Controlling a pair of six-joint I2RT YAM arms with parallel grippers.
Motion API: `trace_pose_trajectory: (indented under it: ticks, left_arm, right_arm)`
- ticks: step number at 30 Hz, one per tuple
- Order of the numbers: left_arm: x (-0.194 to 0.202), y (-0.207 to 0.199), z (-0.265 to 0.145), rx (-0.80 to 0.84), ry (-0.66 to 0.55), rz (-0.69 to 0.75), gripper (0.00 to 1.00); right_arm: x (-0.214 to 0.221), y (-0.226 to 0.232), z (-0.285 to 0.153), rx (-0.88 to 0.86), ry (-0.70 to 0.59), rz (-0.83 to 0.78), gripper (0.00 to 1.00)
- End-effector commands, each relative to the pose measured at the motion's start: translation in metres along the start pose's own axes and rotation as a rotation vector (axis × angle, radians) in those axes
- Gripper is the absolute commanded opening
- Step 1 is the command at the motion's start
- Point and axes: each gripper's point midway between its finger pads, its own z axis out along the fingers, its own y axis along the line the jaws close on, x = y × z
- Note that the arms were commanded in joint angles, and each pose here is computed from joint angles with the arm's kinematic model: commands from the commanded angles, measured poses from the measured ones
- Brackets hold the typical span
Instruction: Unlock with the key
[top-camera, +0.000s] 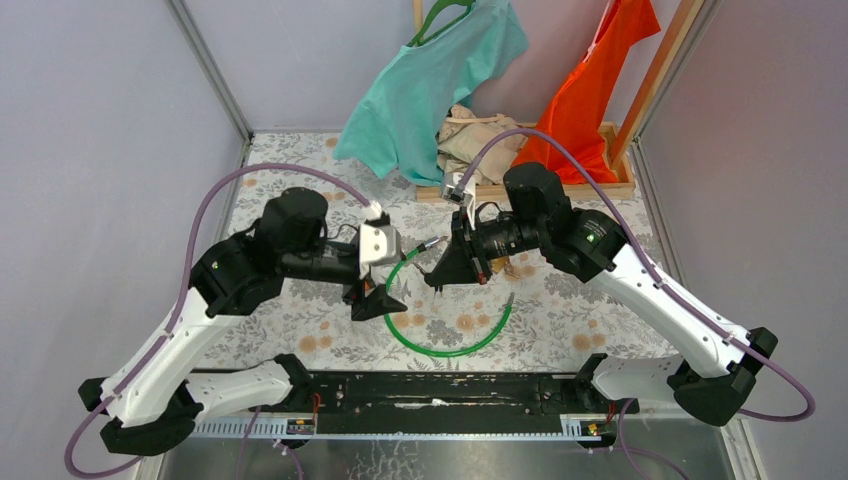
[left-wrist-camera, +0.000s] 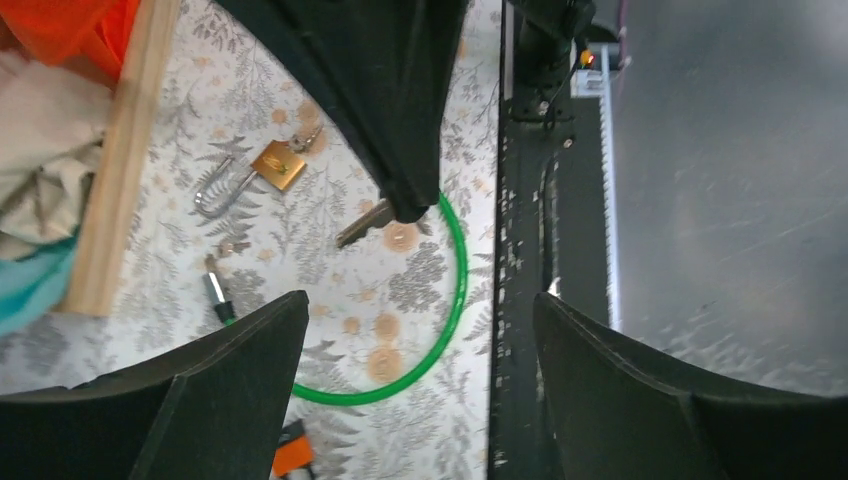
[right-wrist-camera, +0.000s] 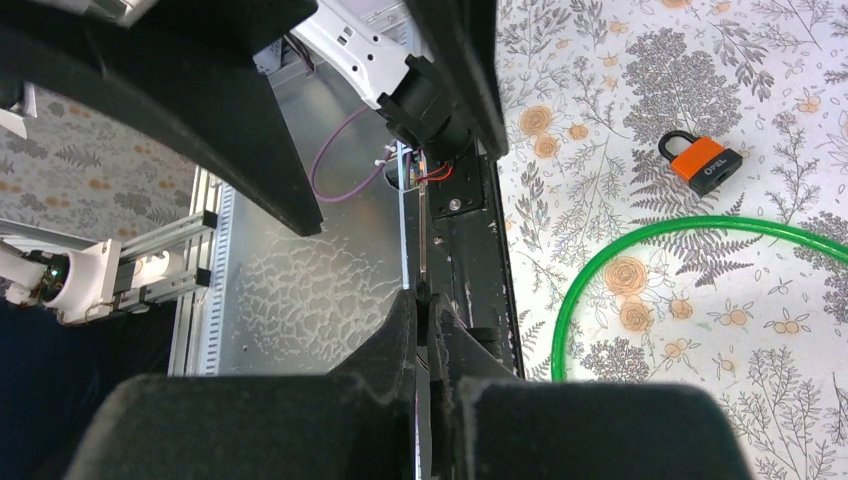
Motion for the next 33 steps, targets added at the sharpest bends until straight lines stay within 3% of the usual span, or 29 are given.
trace_pose_trajectory:
  ticks: [1,6,12,26,33]
  left_arm:
    - [-0.034,-0.004,-0.009,0.078,-0.165,-0.222,0.88]
    - [-0.038,0.014,-0.017,0.149,-0.264,-0.449,0.86]
    - [-0.043,0.026,-0.018,0.286,-0.351,-0.629,0.75]
    - [-0.025,0.043,-0.008,0.166,-0.314,-0.650,0.55]
    - [-0.013,0.047,-0.005,0.112,-0.287,-0.636,0.50]
  right_arm:
    - [-0.012,0.021,-0.011,-0.068,-0.025,-0.081,0.00]
    - [-0.009,0.025,-0.013,-0.083,-0.029,-0.085,0.00]
    - [-0.012,0.019,-0.009,-0.061,-0.038,-0.070,0.00]
    - [-0.024,-0.010,0.008,0.027,-0.035,0.002,0.00]
    - [-0.029,-0.011,0.009,0.032,-0.045,0.003,0.00]
